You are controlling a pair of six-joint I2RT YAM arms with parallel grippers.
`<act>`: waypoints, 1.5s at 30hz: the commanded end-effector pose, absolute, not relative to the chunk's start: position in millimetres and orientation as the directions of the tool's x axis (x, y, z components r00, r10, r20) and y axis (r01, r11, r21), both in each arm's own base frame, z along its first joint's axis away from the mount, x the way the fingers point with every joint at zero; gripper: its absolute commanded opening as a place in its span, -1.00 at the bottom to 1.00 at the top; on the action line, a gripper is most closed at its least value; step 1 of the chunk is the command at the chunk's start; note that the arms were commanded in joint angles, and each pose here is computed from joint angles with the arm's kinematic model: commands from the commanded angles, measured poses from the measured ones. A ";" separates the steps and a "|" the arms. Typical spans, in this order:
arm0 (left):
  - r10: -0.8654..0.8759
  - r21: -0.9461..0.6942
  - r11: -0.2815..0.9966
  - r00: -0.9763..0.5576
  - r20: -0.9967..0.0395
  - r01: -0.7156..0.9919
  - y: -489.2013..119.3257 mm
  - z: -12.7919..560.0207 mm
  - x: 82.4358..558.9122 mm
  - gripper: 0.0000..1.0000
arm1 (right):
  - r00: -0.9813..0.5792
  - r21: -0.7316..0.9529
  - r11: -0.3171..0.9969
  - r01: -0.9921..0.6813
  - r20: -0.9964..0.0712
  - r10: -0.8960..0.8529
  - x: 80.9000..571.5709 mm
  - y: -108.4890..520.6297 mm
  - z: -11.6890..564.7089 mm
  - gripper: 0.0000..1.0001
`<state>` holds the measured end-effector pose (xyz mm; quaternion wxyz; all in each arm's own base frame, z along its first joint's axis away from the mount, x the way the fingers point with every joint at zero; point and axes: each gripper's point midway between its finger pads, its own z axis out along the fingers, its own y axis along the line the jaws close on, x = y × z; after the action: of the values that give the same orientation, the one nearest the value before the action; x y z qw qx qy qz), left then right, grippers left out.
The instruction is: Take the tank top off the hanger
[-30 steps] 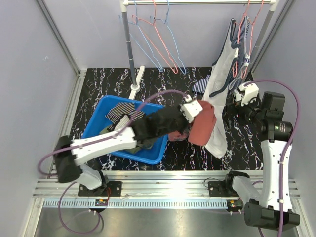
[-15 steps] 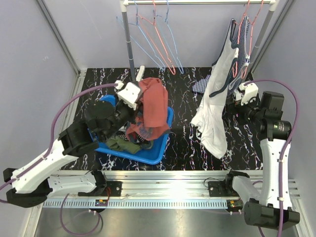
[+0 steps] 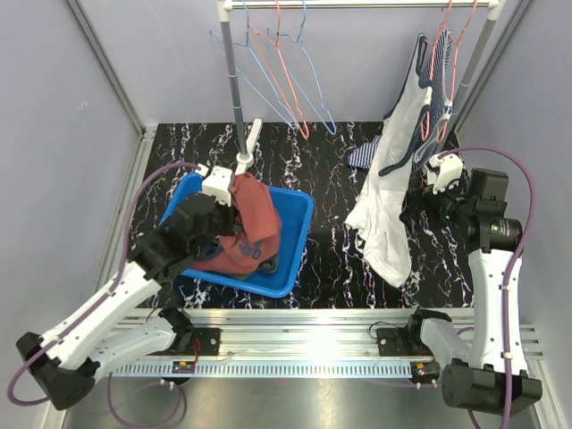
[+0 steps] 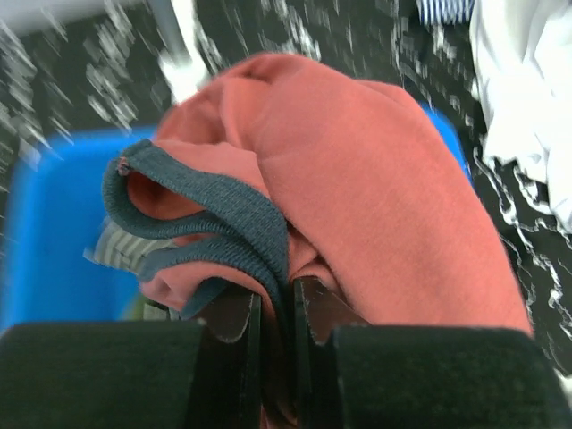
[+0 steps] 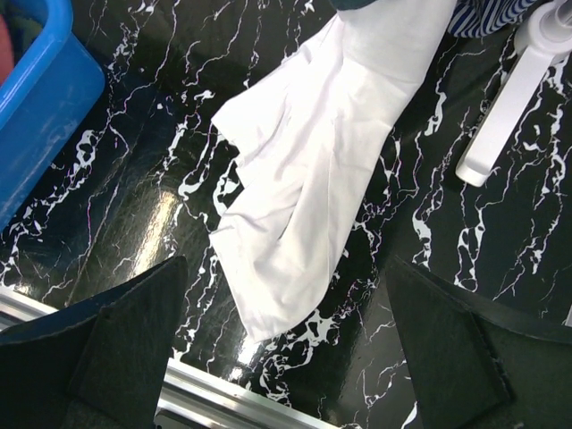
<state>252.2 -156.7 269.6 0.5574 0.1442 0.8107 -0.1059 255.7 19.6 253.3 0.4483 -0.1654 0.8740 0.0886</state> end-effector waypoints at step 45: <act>-0.105 -0.300 0.909 -0.538 -0.836 0.289 -136.3 271.0 209.7 0.98 | -0.464 -0.017 0.999 0.052 -0.886 0.009 251.5 -29.4 293.7 0.99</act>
<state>212.6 -141.3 213.4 0.3917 0.0754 0.9026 -0.1619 252.7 -25.4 267.4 0.4789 0.0157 0.8777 -0.0054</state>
